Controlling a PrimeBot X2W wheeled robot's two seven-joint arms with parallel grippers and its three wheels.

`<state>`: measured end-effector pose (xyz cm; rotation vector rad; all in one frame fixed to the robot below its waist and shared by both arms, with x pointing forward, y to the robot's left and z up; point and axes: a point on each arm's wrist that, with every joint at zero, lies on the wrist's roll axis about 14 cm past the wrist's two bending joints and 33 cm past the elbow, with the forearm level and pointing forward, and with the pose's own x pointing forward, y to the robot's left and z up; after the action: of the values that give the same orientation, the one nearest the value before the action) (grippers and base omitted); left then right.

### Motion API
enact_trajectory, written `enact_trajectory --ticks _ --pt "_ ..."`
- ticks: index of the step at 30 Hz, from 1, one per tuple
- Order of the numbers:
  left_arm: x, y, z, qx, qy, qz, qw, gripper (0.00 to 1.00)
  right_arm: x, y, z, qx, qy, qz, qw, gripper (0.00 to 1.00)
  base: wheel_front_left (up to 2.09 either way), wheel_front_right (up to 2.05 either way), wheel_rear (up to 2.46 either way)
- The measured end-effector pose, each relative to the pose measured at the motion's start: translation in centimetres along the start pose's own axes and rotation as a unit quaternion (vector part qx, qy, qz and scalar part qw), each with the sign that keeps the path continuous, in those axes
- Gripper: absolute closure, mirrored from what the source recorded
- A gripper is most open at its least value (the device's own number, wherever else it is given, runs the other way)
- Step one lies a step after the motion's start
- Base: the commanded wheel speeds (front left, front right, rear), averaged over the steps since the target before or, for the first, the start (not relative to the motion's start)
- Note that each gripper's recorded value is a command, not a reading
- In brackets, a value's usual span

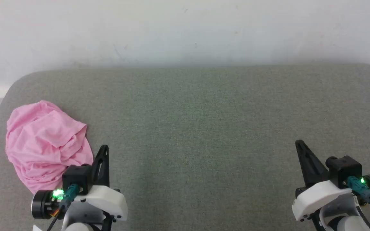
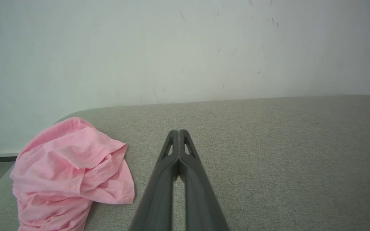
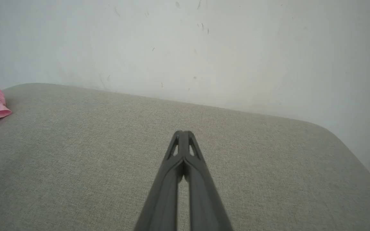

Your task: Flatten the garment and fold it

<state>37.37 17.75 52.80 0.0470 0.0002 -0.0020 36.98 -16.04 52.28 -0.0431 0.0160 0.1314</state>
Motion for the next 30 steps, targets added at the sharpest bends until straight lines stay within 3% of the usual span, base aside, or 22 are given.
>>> enact_trajectory --ticks 27,28,30 --pt "0.00 0.00 0.00 0.000 0.000 0.000 1.000 1.00 0.00 0.00 0.00 0.000 0.000 0.000 1.000 1.00 0.00 0.00 0.00" --pt "0.00 0.00 0.00 0.000 0.000 0.000 1.000 0.00 0.00 0.00 0.00 0.000 0.000 0.000 1.000 0.00 0.00 0.00 0.00" --pt "0.00 -0.02 -0.03 0.000 0.000 0.000 1.000 0.00 -0.01 -0.01 -0.06 0.000 0.001 0.000 1.000 0.00 0.00 0.00 0.00"
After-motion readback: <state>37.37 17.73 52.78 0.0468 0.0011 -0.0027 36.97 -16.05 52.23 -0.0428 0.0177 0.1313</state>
